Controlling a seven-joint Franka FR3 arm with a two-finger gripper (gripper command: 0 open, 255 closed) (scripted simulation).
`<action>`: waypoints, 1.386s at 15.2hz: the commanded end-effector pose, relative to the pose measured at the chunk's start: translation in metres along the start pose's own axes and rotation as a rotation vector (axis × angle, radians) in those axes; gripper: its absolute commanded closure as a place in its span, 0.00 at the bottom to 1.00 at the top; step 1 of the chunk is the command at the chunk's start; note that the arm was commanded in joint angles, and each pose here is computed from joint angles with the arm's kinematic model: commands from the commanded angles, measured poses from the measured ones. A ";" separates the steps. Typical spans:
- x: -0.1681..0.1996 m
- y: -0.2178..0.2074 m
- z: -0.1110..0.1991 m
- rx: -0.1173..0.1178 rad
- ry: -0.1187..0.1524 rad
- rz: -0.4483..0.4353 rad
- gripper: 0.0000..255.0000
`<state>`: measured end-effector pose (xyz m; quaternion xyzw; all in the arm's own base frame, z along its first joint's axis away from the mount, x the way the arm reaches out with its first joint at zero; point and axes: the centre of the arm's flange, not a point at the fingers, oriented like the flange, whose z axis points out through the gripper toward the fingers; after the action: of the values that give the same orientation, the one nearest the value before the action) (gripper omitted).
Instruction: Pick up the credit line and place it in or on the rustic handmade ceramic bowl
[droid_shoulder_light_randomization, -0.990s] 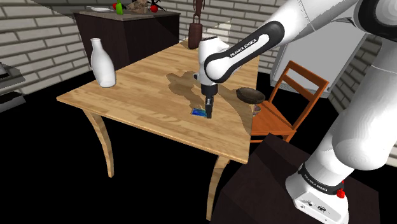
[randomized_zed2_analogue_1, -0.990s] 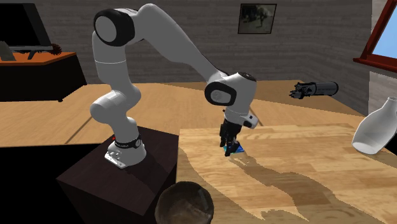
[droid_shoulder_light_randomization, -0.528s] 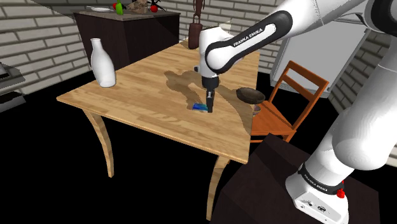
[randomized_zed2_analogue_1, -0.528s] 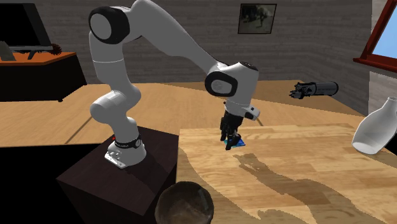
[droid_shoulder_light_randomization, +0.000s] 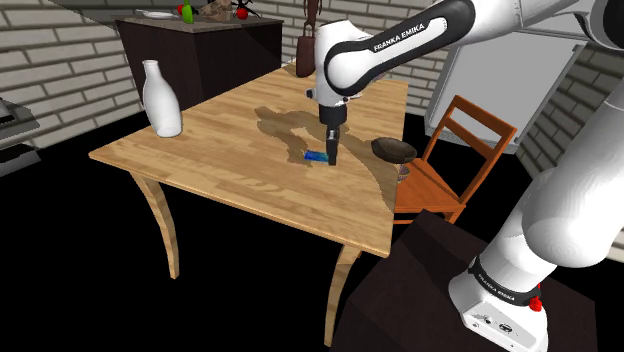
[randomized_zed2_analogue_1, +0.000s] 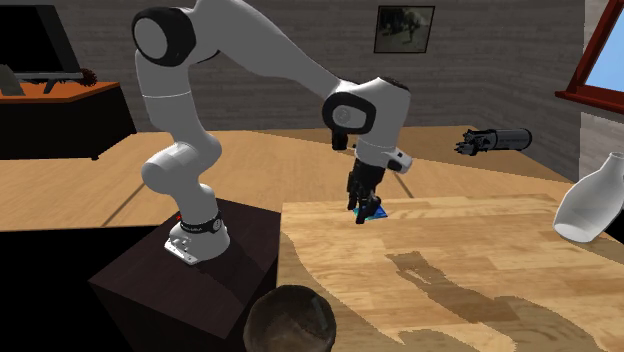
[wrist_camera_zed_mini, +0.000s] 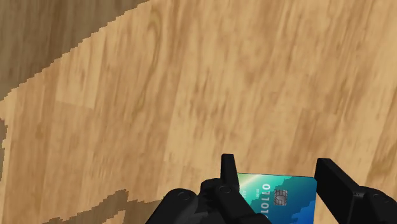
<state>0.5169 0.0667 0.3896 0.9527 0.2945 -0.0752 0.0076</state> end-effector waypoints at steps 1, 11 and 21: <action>-0.002 0.000 -0.011 0.000 0.000 0.000 1.00; -0.055 0.042 -0.031 0.000 0.000 0.000 1.00; -0.156 0.127 -0.023 0.000 0.000 0.000 1.00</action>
<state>0.4658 -0.1108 0.4346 0.9529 0.2936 -0.0753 0.0076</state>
